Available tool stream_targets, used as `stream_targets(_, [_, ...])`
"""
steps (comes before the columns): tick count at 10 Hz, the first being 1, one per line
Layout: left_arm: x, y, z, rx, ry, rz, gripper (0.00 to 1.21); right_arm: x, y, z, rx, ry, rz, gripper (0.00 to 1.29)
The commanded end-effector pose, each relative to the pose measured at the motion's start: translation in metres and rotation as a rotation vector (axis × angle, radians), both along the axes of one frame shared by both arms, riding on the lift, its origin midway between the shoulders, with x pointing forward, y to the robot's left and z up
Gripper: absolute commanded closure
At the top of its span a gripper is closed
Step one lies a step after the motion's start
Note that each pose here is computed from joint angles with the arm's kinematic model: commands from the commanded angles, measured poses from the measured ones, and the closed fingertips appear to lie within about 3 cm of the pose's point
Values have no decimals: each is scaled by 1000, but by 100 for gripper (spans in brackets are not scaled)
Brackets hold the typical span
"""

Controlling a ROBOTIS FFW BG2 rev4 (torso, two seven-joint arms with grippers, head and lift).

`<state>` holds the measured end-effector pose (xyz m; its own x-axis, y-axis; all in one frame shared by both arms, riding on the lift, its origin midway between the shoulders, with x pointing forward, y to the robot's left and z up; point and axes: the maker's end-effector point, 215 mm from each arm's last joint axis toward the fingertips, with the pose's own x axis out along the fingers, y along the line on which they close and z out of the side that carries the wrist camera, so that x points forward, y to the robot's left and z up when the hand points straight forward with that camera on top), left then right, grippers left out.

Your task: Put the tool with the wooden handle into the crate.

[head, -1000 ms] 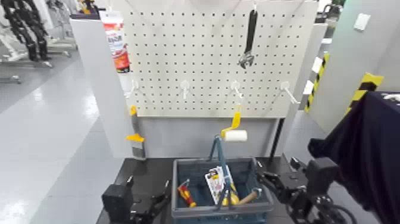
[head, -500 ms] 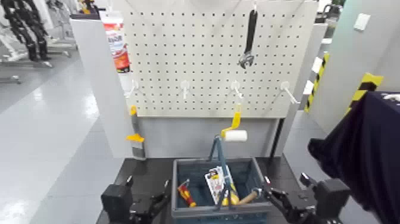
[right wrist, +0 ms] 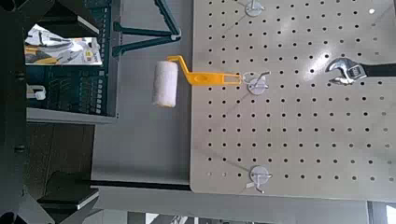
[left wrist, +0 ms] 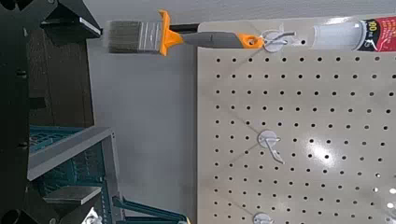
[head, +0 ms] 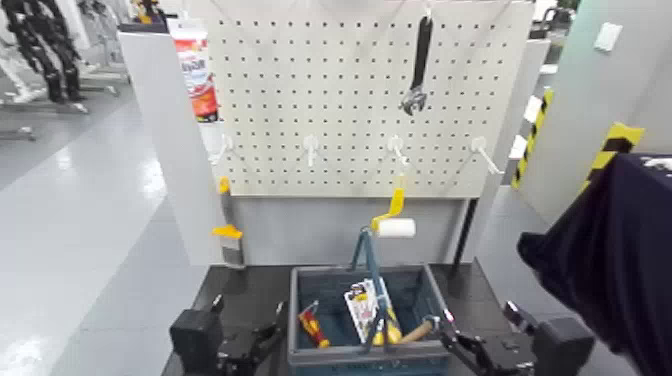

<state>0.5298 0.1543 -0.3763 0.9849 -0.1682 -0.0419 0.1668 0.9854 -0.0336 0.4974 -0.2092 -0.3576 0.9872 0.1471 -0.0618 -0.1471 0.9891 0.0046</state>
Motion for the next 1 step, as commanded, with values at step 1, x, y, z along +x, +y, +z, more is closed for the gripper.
stream_targets(1, [0,0,0,0,0,-1,12,0,2,1,-4,-7,3,10])
